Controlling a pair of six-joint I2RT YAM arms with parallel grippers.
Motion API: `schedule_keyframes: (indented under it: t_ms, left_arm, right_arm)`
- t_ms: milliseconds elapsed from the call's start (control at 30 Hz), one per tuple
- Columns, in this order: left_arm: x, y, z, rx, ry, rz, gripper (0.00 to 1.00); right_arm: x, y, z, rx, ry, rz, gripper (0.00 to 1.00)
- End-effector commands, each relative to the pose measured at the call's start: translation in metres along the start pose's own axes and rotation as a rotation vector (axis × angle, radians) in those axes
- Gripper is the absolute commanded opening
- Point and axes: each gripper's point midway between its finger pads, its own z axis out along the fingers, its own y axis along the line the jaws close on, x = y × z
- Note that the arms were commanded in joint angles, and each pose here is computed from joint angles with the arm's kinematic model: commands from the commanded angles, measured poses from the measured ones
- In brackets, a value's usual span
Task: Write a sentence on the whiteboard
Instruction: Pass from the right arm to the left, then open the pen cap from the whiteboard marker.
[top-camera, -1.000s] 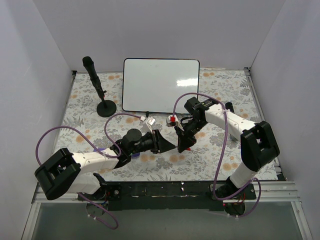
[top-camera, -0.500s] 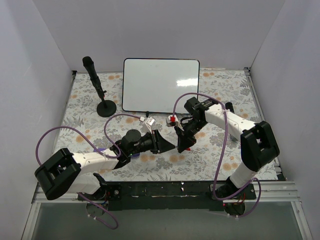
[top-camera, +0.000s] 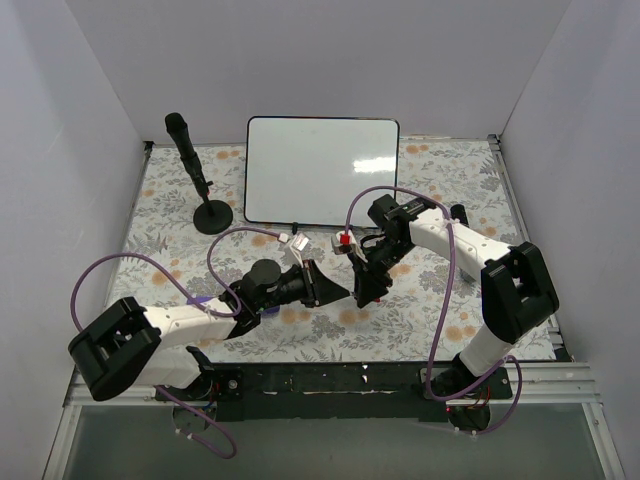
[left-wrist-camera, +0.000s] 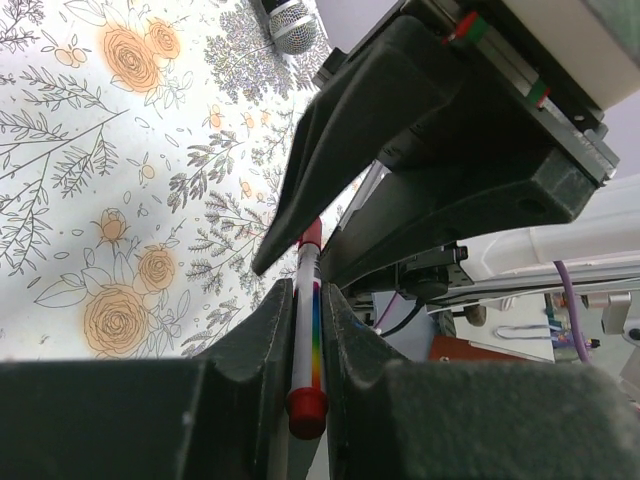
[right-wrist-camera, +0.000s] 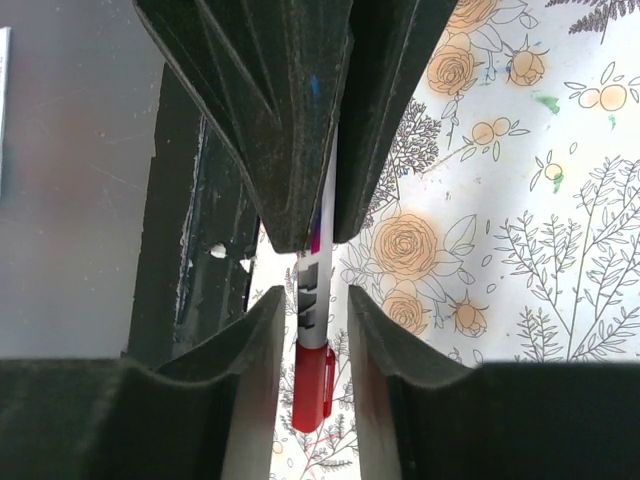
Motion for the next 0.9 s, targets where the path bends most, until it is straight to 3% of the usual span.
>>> schedule_keyframes:
  t_ms: [0,200,567,733,767,800,867]
  left_arm:
    - [-0.004,-0.002,-0.01,0.0,-0.029,0.067,0.0]
    - [-0.011,-0.009,-0.025,0.004,-0.073,0.117,0.0]
    - [-0.014,-0.011,-0.026,0.005,-0.092,0.09,0.0]
    - [-0.014,-0.01,-0.024,0.013,-0.099,0.079,0.0]
    - [-0.015,-0.012,-0.023,0.02,-0.099,0.078,0.0]
    - [-0.015,-0.01,-0.023,0.015,-0.1,0.075,0.0]
    - [-0.02,-0.011,-0.028,0.01,-0.141,0.088,0.0]
  right_arm:
    - [-0.007,0.005,-0.01,0.011,-0.045,-0.017,0.45]
    - [-0.002,0.015,-0.015,0.035,-0.077,-0.045,0.47]
    - [-0.019,0.018,-0.013,-0.044,-0.136,-0.025,0.38]
    - [-0.019,0.021,-0.006,-0.084,-0.141,-0.005,0.23]
    - [-0.02,0.02,-0.005,-0.089,-0.145,-0.007,0.16]
    - [-0.021,0.02,-0.005,-0.093,-0.148,-0.006,0.02]
    - [-0.018,0.021,-0.004,-0.104,-0.135,-0.011,0.01]
